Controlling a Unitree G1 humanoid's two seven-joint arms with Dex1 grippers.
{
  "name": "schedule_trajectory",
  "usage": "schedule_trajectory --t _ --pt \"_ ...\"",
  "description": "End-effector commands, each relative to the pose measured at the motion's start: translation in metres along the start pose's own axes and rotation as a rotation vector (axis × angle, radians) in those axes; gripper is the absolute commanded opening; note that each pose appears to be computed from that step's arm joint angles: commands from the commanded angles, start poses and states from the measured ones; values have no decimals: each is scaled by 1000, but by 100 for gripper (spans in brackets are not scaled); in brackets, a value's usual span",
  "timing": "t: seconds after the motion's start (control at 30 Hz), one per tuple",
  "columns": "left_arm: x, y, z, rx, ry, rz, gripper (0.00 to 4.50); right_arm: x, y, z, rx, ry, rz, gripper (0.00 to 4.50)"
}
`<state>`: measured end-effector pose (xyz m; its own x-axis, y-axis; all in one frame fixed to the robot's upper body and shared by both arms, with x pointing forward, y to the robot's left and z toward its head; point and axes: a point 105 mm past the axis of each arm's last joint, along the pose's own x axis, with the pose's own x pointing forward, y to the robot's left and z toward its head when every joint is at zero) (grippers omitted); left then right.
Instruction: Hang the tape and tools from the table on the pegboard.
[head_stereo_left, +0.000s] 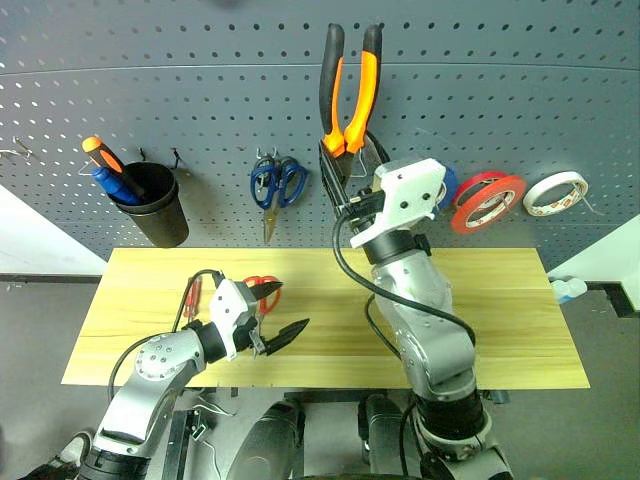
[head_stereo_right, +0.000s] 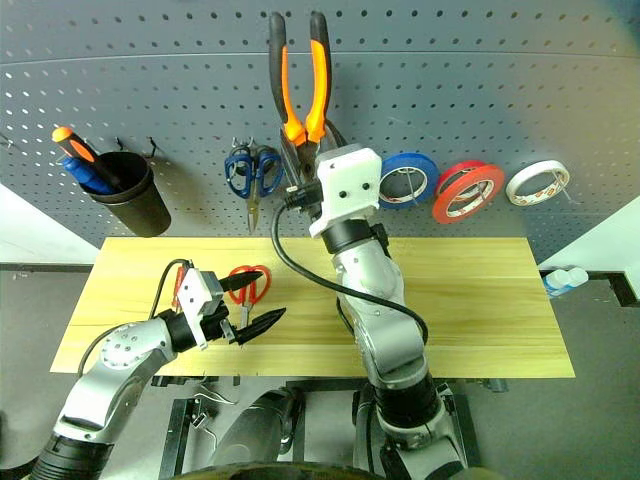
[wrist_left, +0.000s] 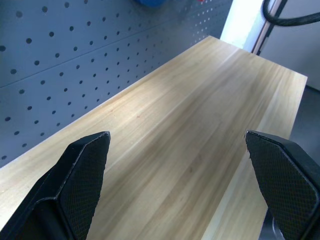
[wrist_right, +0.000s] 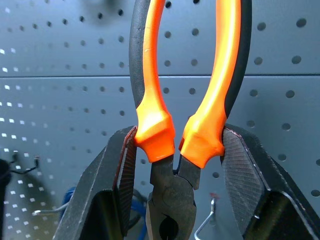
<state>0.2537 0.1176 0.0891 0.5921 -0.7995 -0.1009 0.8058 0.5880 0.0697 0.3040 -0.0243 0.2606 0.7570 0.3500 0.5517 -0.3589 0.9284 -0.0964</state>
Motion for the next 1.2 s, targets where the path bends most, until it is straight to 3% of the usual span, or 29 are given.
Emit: schedule_trajectory --t 0.03,0.3,1.2 --pt "-2 -1 22 12 -80 8 450 10 1 12 4 -100 -22 211" --pt "-8 2 48 -2 -169 60 450 27 -7 -3 -19 -110 -37 211" --pt "-19 -8 48 -27 -132 64 450 51 -13 -18 -38 -148 -68 211"
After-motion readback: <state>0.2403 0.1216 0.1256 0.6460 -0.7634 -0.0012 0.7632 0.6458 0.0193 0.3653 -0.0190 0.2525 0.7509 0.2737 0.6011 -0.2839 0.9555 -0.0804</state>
